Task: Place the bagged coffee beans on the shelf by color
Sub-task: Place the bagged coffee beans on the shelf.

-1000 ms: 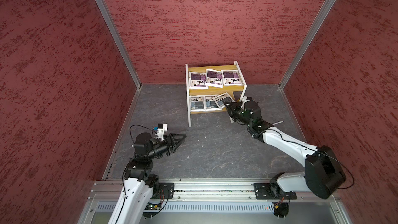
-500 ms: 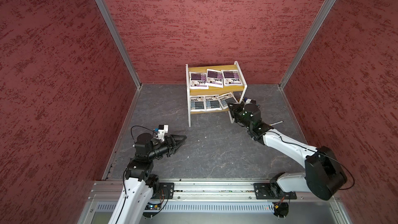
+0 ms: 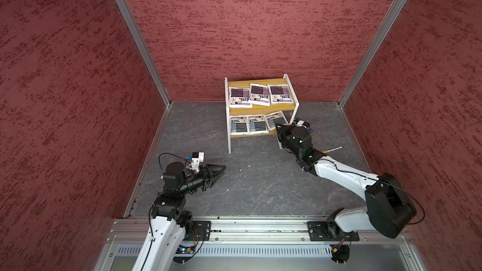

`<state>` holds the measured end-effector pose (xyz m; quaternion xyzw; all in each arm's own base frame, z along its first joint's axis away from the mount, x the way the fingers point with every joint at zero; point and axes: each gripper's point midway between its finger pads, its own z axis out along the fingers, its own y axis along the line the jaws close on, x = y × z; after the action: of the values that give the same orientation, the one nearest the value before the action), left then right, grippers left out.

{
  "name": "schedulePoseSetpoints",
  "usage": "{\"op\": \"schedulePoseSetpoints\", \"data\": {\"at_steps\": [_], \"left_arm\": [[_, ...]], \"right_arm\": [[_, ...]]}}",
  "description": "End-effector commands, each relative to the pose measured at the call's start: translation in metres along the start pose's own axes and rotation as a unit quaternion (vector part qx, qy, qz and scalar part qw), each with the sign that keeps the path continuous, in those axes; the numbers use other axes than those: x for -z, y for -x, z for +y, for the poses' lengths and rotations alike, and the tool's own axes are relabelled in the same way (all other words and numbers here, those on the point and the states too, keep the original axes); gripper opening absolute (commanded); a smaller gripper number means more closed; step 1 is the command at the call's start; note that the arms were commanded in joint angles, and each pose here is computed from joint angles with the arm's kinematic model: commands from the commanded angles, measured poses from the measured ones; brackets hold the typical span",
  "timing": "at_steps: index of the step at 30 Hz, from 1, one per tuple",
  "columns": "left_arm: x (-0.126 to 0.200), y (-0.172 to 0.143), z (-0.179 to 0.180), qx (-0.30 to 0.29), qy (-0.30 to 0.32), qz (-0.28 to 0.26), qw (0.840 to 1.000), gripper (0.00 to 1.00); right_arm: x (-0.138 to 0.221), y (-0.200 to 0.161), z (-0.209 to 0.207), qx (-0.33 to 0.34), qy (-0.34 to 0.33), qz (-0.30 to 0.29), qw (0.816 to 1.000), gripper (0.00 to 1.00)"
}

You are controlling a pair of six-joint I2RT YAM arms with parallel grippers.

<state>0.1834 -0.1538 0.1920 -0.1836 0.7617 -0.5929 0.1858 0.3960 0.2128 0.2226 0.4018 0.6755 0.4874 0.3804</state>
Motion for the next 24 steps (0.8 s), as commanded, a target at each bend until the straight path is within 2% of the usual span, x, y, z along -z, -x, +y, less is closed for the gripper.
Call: {"op": "schedulePoseSetpoints", "data": {"at_steps": [1, 14, 17, 20, 24], "left_arm": [[0.001, -0.002, 0.005, -0.005, 0.001, 0.003, 1.0, 0.47], [0.001, -0.003, 0.006, -0.004, 0.001, 0.004, 1.0, 0.47], [0.001, -0.003, 0.005, -0.005, 0.0, 0.003, 1.0, 0.47], [0.002, -0.004, 0.006, -0.006, 0.0, 0.004, 1.0, 0.47], [0.002, -0.004, 0.006, -0.005, -0.001, 0.001, 1.0, 0.47]], "right_arm": [[-0.002, 0.007, 0.002, -0.004, 0.006, -0.027, 1.0, 0.13], [-0.005, -0.005, -0.006, -0.009, -0.014, 0.0, 1.0, 0.38], [0.0, -0.01, -0.007, -0.005, -0.029, 0.012, 0.999, 0.45], [0.008, -0.014, -0.011, 0.0, -0.054, 0.018, 0.998, 0.57], [0.017, -0.017, -0.017, -0.001, -0.069, 0.029, 0.997, 0.62]]}}
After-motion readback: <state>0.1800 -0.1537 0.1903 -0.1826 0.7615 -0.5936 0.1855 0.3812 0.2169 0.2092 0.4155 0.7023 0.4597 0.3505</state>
